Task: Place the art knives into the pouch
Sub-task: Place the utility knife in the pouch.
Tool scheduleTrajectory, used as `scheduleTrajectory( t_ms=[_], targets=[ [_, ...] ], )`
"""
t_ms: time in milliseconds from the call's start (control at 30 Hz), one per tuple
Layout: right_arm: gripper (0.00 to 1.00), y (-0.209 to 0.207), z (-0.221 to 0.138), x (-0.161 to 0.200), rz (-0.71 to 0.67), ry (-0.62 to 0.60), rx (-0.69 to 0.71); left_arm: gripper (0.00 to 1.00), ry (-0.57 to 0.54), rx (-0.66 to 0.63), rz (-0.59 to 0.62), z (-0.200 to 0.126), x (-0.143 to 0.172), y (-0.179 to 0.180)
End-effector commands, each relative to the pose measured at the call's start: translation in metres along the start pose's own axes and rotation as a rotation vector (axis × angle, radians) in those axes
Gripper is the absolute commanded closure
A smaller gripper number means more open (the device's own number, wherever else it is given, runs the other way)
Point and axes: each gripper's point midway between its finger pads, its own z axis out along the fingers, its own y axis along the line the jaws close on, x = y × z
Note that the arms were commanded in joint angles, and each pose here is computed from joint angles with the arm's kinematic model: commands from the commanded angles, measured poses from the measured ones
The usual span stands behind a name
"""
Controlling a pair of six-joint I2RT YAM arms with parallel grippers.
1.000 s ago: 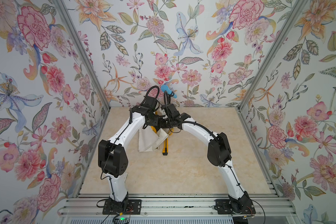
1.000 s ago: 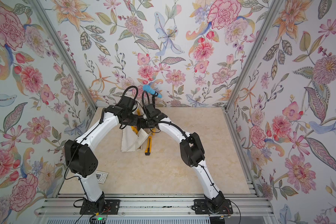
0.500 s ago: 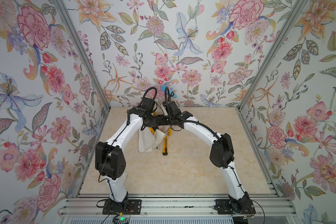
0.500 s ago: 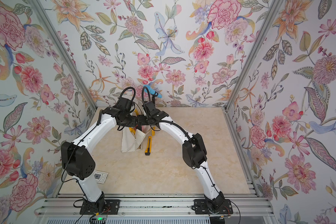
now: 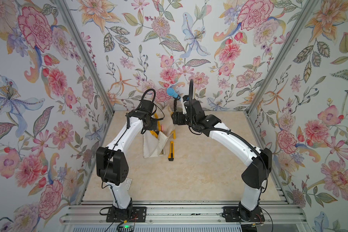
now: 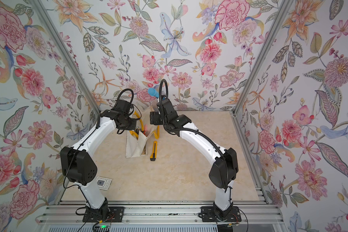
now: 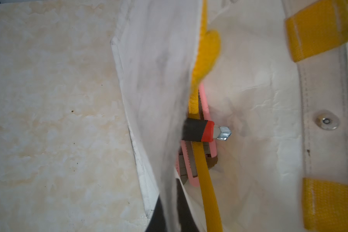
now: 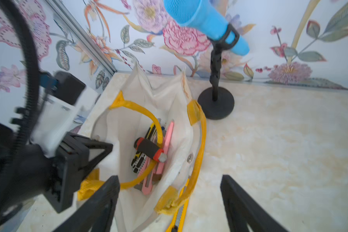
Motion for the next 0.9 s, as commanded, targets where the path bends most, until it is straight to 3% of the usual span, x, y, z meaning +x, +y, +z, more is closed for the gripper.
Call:
scheduleTrajectory(
  t_ms=[0, 233, 600, 867],
  targets=[
    [0.18, -0.011, 0.011, 0.063, 0.022, 0.131, 0.069, 1.00, -0.026, 0.000, -0.024, -0.002, -0.014, 0.007],
    [0.20, -0.013, 0.039, 0.138, 0.029, 0.296, 0.155, 1.00, -0.024, 0.004, -0.049, 0.003, -0.017, 0.017],
    [0.26, -0.022, 0.070, 0.191, 0.135, 0.394, 0.237, 1.00, -0.050, 0.029, -0.073, 0.004, -0.004, 0.036],
    [0.27, -0.011, 0.093, 0.211, 0.111, 0.455, 0.229, 1.00, -0.058, 0.038, -0.070, 0.003, 0.005, 0.038]
  ],
)
